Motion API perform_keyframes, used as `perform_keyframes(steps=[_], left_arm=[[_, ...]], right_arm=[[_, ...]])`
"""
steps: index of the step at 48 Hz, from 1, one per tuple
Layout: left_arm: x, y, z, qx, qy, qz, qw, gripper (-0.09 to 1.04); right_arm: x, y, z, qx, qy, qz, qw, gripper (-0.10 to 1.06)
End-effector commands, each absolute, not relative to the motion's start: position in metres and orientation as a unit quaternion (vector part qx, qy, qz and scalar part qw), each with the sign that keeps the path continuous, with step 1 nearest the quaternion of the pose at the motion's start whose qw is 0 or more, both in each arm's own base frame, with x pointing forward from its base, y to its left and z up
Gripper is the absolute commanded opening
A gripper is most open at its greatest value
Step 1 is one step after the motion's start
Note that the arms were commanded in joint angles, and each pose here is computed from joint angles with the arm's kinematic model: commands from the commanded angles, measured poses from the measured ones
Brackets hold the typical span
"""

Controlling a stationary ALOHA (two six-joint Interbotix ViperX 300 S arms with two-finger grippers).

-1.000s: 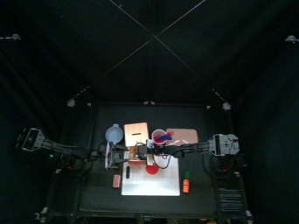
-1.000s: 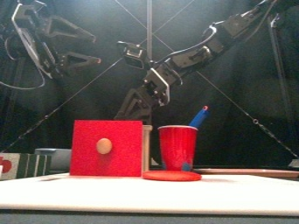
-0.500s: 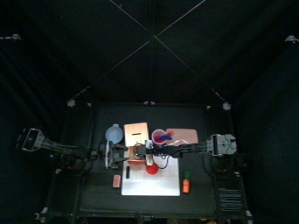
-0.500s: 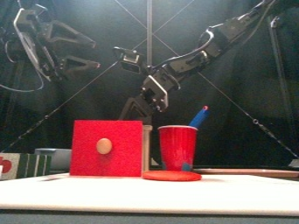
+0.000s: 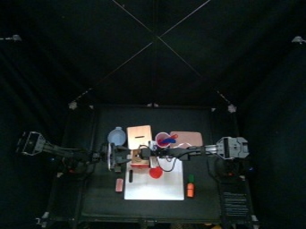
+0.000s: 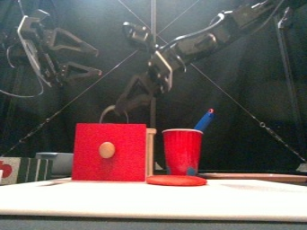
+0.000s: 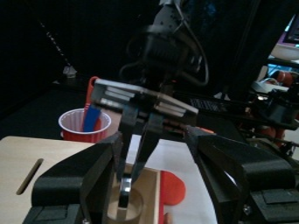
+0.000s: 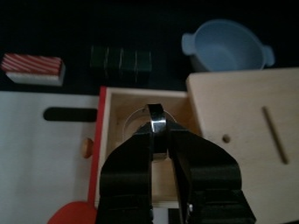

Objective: Get the cutter from the drawer then cut the dough then place the extra dough in the bowl
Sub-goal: Place the cutter on the board

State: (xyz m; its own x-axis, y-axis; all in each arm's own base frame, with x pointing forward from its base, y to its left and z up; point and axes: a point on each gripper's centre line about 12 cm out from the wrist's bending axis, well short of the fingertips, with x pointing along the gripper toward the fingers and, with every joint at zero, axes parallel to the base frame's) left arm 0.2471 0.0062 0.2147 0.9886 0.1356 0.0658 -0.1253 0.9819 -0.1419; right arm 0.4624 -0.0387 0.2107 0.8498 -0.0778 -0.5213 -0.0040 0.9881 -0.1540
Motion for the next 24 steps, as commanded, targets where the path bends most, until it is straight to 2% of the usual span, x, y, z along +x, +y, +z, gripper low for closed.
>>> perform_keyframes(steps=[1, 6, 11, 20, 24], left_arm=[[0.249, 0.010, 0.220, -0.068, -0.049, 0.074, 0.994, 0.93], [0.249, 0.013, 0.220, -0.067, -0.049, 0.078, 0.993, 0.93], [0.249, 0.015, 0.220, -0.068, -0.049, 0.083, 0.993, 0.93], [0.250, 0.018, 0.222, -0.068, -0.053, 0.090, 0.992, 0.93], [0.251, 0.023, 0.224, -0.068, -0.056, 0.098, 0.991, 0.93]], right_arm=[[0.444, -0.034, 0.269, -0.084, 0.221, -0.021, 0.971, 0.43], [0.421, -0.033, 0.285, -0.094, 0.215, -0.024, 0.972, 0.43], [0.391, -0.032, 0.286, -0.104, 0.224, -0.024, 0.969, 0.43], [0.338, -0.023, 0.244, -0.119, 0.277, -0.008, 0.953, 0.43], [0.315, -0.018, 0.219, -0.114, 0.306, 0.001, 0.945, 0.43]])
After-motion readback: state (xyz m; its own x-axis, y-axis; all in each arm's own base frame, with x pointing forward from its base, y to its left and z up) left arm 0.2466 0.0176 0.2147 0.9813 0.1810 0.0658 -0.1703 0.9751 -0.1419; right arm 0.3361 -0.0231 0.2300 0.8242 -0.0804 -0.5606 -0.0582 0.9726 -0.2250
